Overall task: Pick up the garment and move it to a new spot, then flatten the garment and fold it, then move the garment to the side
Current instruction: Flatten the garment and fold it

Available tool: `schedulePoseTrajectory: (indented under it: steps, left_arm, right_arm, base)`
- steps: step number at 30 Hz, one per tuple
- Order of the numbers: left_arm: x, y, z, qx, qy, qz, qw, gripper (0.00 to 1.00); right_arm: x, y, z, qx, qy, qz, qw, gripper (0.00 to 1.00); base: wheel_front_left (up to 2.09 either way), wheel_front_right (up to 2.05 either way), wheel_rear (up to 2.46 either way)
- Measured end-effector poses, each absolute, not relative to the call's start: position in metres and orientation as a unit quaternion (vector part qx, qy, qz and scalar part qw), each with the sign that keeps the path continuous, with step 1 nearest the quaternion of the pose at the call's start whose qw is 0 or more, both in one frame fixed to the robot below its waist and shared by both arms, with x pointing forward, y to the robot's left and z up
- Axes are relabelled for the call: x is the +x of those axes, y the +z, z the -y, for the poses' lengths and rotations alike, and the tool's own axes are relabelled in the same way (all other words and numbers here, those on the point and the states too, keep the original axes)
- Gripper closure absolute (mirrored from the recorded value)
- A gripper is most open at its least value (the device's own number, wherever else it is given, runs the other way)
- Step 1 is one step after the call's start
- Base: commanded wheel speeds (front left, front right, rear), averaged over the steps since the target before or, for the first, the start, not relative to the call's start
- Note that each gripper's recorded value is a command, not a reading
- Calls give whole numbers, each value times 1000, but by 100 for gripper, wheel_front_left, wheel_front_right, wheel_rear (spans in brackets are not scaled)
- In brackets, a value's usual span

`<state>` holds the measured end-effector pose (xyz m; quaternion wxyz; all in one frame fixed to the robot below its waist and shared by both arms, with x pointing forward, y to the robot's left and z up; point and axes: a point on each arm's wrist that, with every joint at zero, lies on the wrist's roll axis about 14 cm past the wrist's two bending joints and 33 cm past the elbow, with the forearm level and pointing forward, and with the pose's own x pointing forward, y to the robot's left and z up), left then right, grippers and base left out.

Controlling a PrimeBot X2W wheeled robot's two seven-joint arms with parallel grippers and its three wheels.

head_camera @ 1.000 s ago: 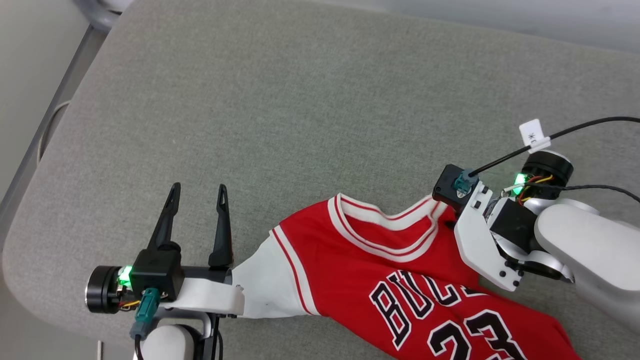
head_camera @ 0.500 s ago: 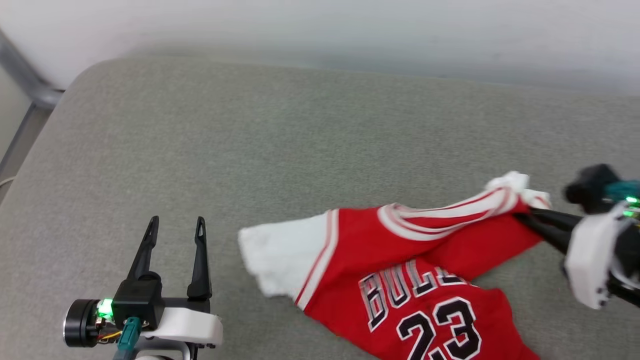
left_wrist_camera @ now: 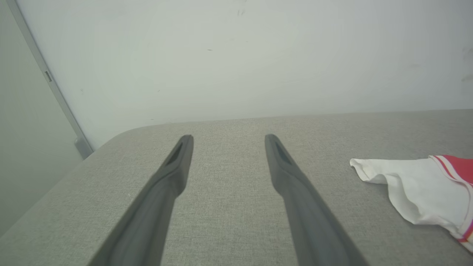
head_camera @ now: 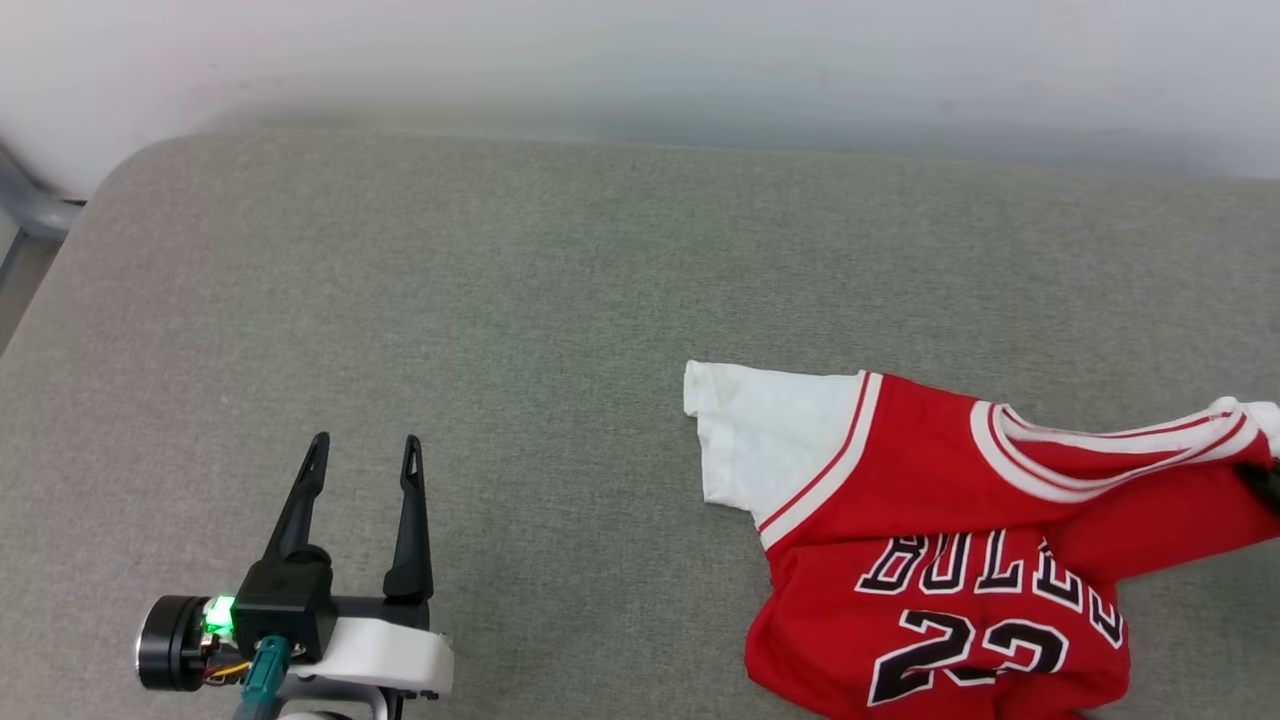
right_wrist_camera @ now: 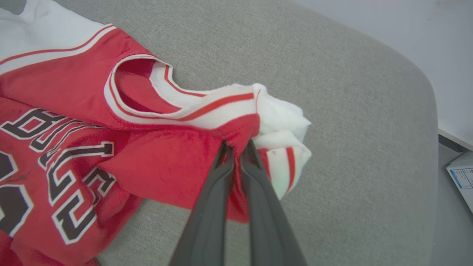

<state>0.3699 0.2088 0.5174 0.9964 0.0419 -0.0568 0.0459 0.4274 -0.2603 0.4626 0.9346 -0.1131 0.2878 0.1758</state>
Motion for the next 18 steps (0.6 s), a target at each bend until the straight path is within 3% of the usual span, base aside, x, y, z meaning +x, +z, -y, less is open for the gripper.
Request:
schedulePoseTrajectory:
  steps: [6, 18]
  left_arm:
    - [373, 514, -212, 41, 52, 52, 996, 0]
    - [383, 497, -232, 43, 89, 24, 995, 0]
  right_arm:
    - [449, 456, 236, -157, 195, -313, 916, 100]
    - [542, 442, 131, -208, 274, -330, 879, 100]
  base:
    - [0, 0, 0]
    - [0, 0, 0]
